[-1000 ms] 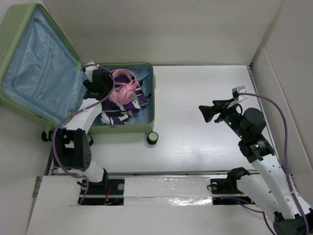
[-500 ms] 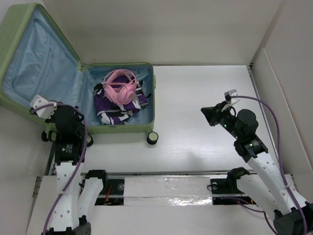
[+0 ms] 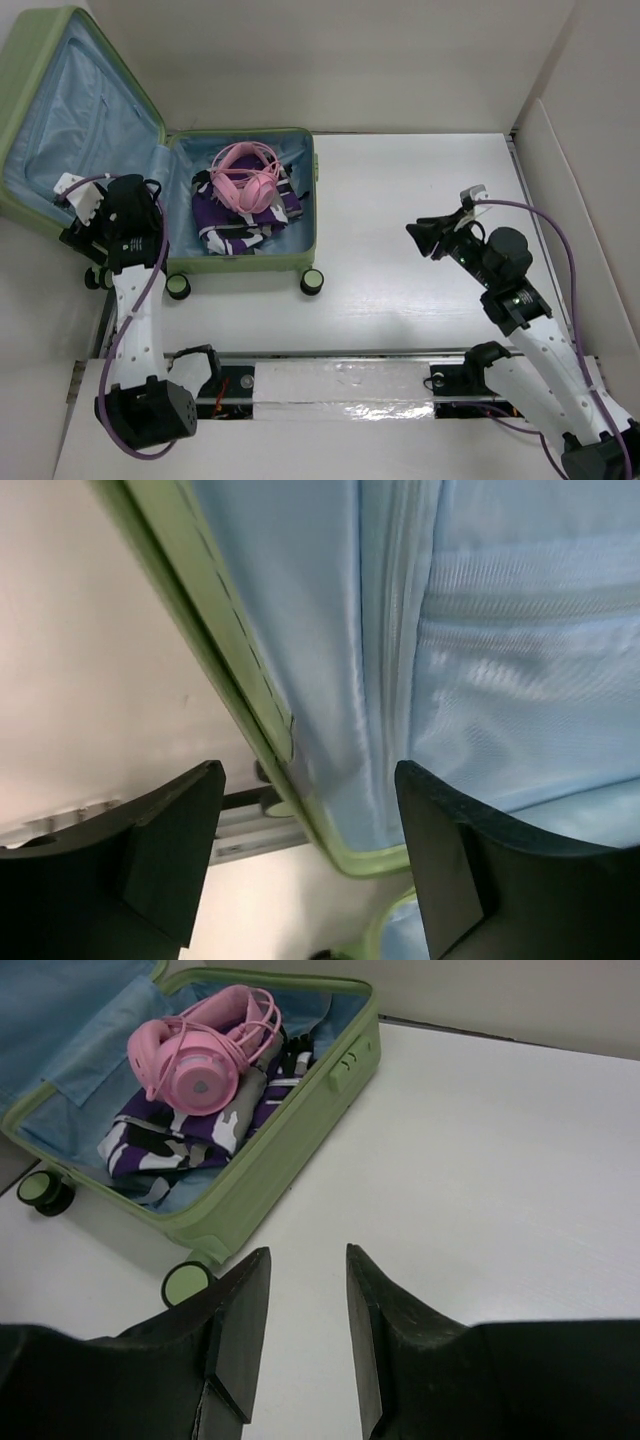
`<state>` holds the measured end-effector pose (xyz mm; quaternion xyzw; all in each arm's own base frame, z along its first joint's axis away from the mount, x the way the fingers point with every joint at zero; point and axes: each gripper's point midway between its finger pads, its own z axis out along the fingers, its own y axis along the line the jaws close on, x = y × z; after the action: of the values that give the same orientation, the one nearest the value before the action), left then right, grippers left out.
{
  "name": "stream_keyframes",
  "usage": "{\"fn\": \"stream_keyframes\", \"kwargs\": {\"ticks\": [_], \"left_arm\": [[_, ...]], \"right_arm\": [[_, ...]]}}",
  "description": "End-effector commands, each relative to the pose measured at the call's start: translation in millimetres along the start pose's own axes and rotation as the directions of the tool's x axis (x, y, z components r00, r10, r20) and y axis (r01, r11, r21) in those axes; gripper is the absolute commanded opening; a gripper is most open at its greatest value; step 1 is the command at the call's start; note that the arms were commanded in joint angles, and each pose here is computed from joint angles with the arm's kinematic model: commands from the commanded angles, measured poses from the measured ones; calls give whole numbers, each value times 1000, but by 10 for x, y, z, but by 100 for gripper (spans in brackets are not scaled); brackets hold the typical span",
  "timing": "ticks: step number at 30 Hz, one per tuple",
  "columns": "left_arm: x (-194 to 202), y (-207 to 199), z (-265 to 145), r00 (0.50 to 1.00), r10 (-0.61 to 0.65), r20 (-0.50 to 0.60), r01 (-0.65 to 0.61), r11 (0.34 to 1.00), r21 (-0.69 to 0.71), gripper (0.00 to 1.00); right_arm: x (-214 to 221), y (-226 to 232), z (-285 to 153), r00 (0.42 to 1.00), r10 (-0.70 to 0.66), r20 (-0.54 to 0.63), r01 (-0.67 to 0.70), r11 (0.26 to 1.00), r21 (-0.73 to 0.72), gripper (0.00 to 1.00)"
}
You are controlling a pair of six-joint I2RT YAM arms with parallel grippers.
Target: Pack the luggage
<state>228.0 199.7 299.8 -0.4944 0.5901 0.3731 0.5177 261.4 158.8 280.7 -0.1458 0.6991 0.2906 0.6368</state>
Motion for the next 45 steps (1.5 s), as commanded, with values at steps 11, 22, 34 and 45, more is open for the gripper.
{"fn": "stream_keyframes", "kwargs": {"ticks": [11, 22, 34, 45], "left_arm": [[-200, -87, 393, 999, -15, -45, 13, 999, -37, 39], [-200, -450, 81, 1000, -10, -21, 13, 990, 140, 0], [491, -1082, -1847, 976, 201, 85, -196, 629, 752, 0], [772, -896, -3008, 937, 304, 170, -138, -124, 983, 76]], "right_arm": [[-135, 215, 50, 999, -38, 21, 40, 997, -69, 43], [-79, 237, 117, 999, -49, 0, 49, 998, -48, 43], [144, 164, 312, 997, -30, -68, 28, 999, -28, 43], [258, 54, 455, 994, -29, -109, 33, 999, 36, 45]]}}
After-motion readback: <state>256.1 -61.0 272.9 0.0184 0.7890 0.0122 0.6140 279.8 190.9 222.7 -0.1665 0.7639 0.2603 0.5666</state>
